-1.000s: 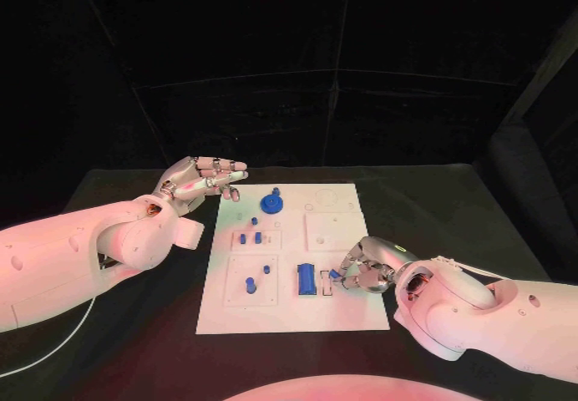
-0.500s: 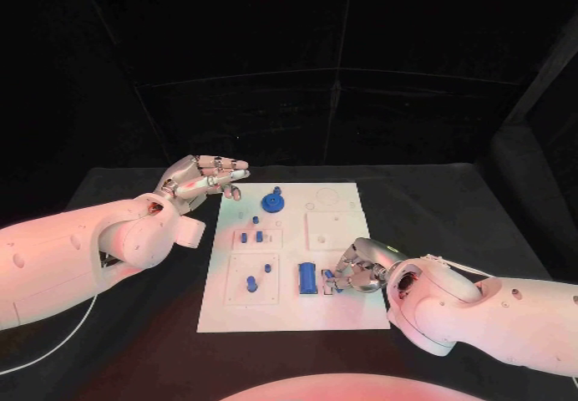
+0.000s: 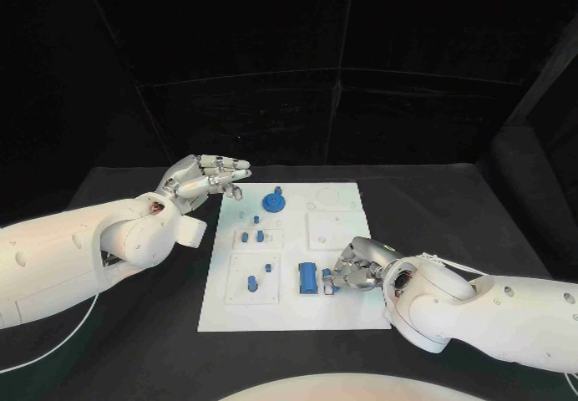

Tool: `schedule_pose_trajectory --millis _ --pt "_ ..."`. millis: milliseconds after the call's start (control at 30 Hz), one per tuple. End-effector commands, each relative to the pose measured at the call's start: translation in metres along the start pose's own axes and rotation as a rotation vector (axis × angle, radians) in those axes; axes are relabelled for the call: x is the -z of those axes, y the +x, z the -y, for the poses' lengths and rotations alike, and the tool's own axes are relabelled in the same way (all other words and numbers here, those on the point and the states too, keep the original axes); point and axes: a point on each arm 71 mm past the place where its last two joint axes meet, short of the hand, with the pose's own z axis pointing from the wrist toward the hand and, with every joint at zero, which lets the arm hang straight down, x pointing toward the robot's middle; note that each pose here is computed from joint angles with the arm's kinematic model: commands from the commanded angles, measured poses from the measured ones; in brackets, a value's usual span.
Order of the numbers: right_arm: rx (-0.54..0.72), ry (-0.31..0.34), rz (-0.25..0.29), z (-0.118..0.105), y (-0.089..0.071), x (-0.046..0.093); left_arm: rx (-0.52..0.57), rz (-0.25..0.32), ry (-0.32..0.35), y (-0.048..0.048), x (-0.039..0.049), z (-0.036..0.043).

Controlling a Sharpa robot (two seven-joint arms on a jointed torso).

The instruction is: Assemble the parts on the task board

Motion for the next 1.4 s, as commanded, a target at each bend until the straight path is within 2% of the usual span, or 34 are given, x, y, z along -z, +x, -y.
schedule_pose_trajectory --millis 33,533,967,1133,1200,1300,1400 --pt "0.005 0.006 -0.017 -0.001 0.003 0.0 0.009 -0.016 0.014 0.0017 -0.0002 0.0018" --pt "0.026 0.004 -0.026 -0.002 0.004 -0.001 0.01 -0.017 0.012 0.0015 -0.0001 0.0017" --pt "0.052 -0.018 0.016 0.002 -0.002 0.001 0.008 -0.015 0.012 0.0008 -0.0004 0.0016" --pt "-0.023 -0.097 0.036 0.002 -0.007 0.005 0.007 -0.011 0.015 -0.0007 -0.0006 0.0017" --pt "-0.071 -0.163 0.047 0.001 -0.012 0.005 0.004 -0.006 0.019 -0.0017 -0.0011 0.0018" --pt "-0.162 -0.249 0.072 0.001 -0.027 0.002 0.0 0.009 0.031 -0.0024 -0.0026 0.002" --pt "-0.286 -0.287 0.096 0.006 -0.049 -0.01 0.012 0.038 0.038 -0.0045 -0.0056 0.0002"
